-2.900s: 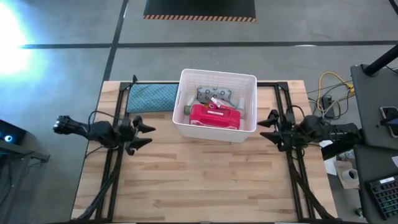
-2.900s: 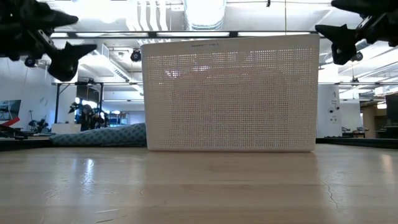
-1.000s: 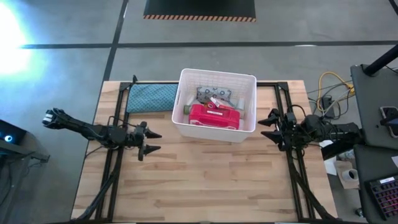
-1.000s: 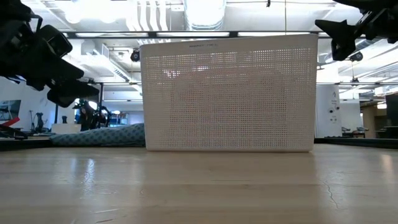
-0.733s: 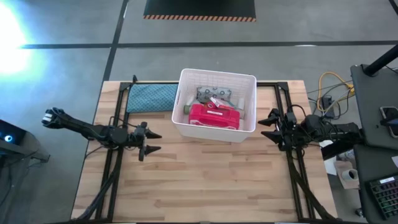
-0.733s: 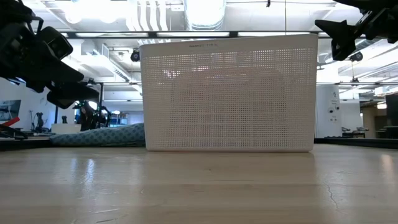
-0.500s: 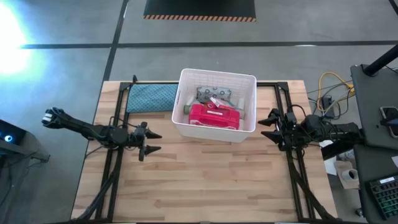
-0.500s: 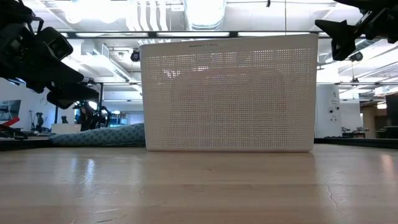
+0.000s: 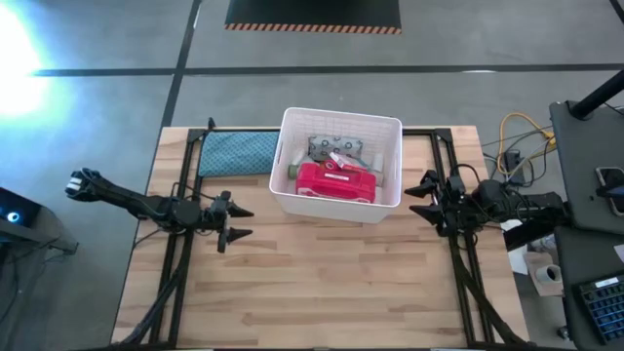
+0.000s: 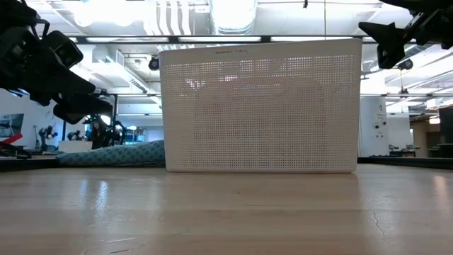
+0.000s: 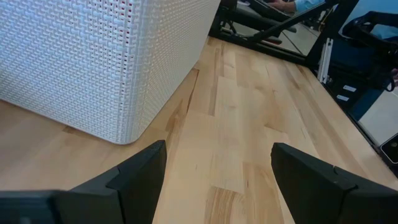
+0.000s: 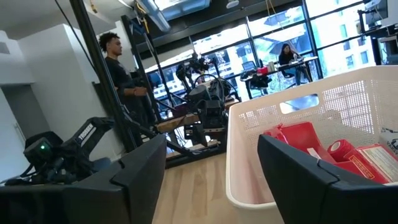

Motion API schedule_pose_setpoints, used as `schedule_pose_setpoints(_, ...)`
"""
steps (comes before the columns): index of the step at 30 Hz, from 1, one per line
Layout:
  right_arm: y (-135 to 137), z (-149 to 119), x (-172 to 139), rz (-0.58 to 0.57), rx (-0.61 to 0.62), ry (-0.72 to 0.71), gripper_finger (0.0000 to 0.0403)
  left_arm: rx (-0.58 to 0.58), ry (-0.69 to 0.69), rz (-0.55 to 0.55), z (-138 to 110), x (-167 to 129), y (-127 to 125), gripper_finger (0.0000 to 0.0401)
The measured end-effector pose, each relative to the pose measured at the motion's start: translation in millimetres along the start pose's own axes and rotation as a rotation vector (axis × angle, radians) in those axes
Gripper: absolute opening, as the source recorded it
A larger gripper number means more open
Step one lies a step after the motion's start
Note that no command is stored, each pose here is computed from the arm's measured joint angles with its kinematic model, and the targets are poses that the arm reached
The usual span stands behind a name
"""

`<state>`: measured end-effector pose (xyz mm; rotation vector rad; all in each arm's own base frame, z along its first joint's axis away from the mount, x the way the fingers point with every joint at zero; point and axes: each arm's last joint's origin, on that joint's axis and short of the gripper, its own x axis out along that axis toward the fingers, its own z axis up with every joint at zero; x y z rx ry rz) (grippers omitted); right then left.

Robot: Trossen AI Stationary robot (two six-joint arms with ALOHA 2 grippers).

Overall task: Pick & place medical supplies in basket/bin
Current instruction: Return to Home position

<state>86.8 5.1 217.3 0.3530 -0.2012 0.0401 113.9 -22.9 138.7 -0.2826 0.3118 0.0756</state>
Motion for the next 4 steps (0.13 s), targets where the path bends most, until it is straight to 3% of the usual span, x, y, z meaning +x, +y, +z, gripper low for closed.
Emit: schedule_pose_setpoints(4,0.0,0.0,0.0,0.0,0.0,0.0,0.0242,0.0,0.0,0.0,0.0,0.0,0.0,0.0269)
